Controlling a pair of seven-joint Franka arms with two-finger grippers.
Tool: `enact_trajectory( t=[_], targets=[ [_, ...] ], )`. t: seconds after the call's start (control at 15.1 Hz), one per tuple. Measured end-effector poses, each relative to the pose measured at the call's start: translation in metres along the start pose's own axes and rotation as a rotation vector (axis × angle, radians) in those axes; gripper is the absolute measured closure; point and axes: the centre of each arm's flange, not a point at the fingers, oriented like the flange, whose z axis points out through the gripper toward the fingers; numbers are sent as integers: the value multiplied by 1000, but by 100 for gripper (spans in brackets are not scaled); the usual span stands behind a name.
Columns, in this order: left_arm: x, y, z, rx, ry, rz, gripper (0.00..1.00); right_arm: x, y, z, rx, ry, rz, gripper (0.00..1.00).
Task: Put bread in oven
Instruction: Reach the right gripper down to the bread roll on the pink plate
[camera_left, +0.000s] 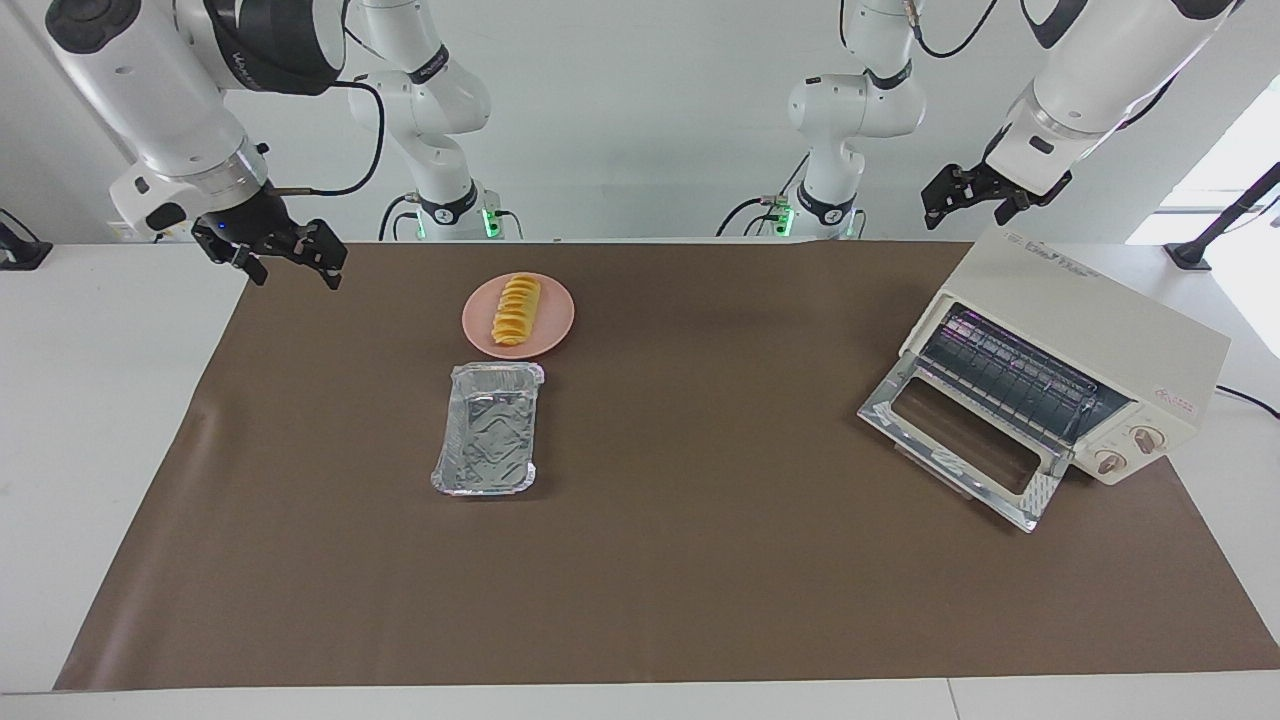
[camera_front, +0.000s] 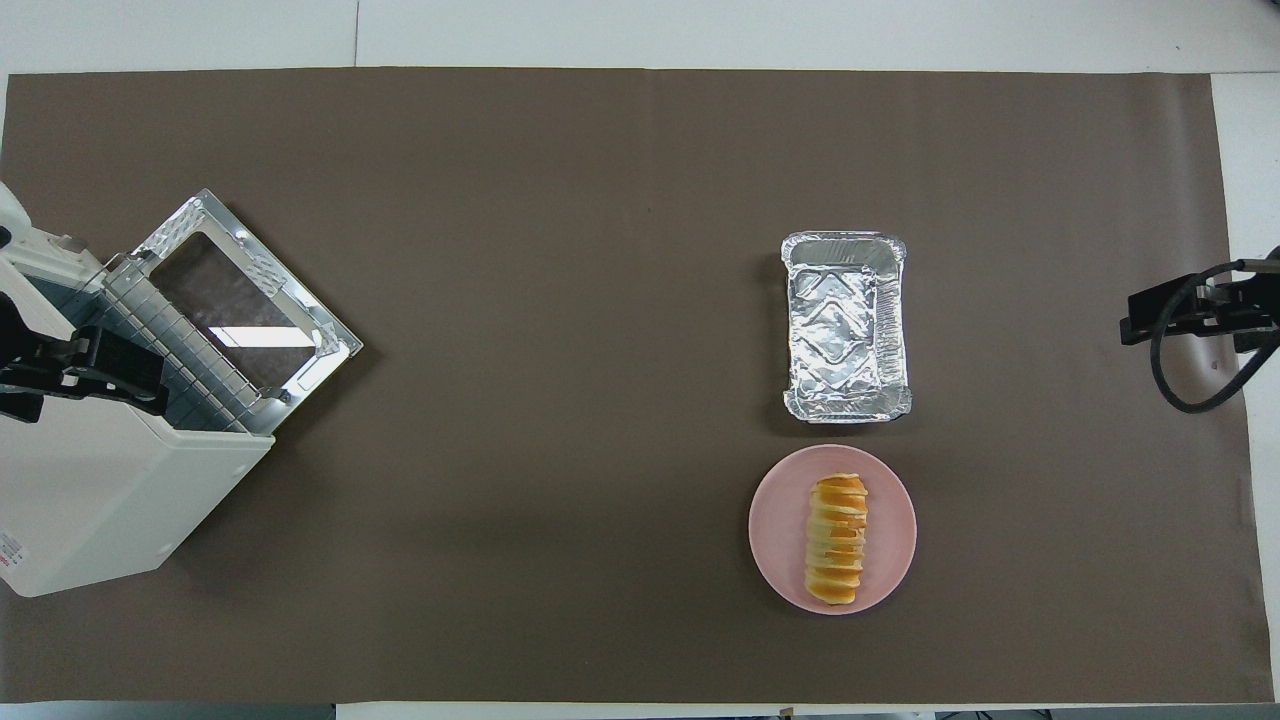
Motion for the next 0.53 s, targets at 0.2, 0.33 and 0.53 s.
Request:
enact_trajectory(
  t=[0.2,0.33,0.53],
  targets=[
    [0,0,0,0,0,0,0,0,-2,0,0,-1,-4,0],
    [0,0,0,0,0,0,0,-3,-5,4,-1,-22,-8,0],
    [0,0,0,0,0,0,0,-13,-14,24,42,-75,-18,0]
  ],
)
